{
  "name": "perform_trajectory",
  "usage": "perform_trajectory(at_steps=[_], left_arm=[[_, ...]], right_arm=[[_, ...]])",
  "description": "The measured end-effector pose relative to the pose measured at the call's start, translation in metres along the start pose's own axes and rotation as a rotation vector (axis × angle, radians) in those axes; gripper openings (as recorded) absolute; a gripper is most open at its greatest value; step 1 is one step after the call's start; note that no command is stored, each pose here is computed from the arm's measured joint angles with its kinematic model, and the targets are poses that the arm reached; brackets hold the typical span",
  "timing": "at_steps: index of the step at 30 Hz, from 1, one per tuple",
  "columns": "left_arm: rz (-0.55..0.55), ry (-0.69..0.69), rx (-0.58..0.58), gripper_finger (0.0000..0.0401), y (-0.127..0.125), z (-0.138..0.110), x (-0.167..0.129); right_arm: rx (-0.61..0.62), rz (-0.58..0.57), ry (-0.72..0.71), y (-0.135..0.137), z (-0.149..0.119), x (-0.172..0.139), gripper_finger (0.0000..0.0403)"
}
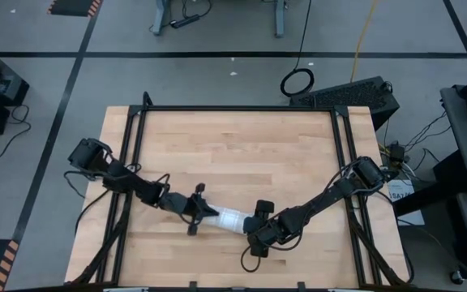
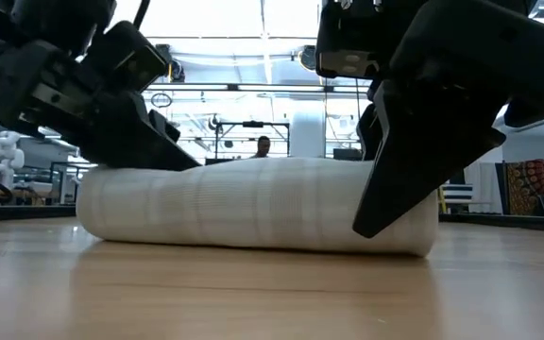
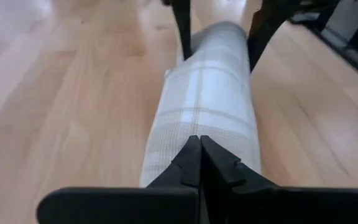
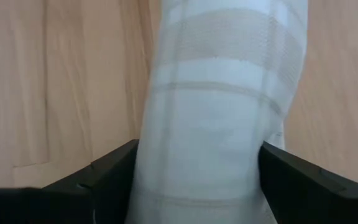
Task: Roll towel
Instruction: Roll the white towel
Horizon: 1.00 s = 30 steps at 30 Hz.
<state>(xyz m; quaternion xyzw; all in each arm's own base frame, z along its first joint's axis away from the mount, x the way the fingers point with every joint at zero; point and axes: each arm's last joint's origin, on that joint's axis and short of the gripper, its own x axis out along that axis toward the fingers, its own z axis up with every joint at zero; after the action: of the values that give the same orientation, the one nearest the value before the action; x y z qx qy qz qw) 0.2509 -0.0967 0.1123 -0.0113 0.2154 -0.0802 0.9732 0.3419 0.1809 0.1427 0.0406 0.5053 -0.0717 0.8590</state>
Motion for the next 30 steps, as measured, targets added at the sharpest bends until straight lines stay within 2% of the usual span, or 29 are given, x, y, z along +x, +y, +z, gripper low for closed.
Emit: perform_trajectory(at_steps=[5, 12, 15, 18, 20, 22, 27, 28, 30], left_arm=[[-0.001, -0.015, -0.030, 0.0004, 0.001, -0.003, 0.001], [-0.002, -0.012, -0.034, 0.0003, 0.001, -0.004, 0.002], [-0.003, -0.015, -0.049, 0.0003, 0.001, -0.004, 0.002], [-0.004, -0.016, -0.057, 0.0002, 0.001, -0.004, 0.002], [-0.003, -0.015, -0.058, 0.0002, 0.001, -0.004, 0.002], [-0.003, -0.014, -0.057, 0.0002, 0.001, -0.004, 0.002], [-0.003, -0.015, -0.058, 0.0002, 0.001, -0.004, 0.002], [-0.004, -0.015, -0.058, 0.0002, 0.001, -0.004, 0.002], [-0.004, -0.015, -0.067, 0.0002, 0.001, -0.004, 0.002]], right_arm=[[0.001, 0.010, -0.003, -0.002, 0.002, -0.012, 0.0299], [0.036, 0.031, -0.096, -0.013, 0.014, -0.071, 0.0299], [0.047, -0.033, -0.230, -0.012, 0.015, -0.092, 0.0298], [0.071, -0.045, -0.442, -0.007, 0.012, -0.091, 0.0281], [0.097, 0.019, -0.586, -0.004, 0.006, -0.078, 0.0248], [0.123, 0.096, -0.722, -0.004, -0.001, -0.059, 0.0198], [0.171, 0.137, -0.894, -0.017, -0.023, -0.014, 0.0039], [0.182, 0.134, -0.915, -0.018, -0.023, -0.007, 0.0020], [0.203, 0.130, -0.942, -0.019, -0.021, 0.007, 0.0014]])
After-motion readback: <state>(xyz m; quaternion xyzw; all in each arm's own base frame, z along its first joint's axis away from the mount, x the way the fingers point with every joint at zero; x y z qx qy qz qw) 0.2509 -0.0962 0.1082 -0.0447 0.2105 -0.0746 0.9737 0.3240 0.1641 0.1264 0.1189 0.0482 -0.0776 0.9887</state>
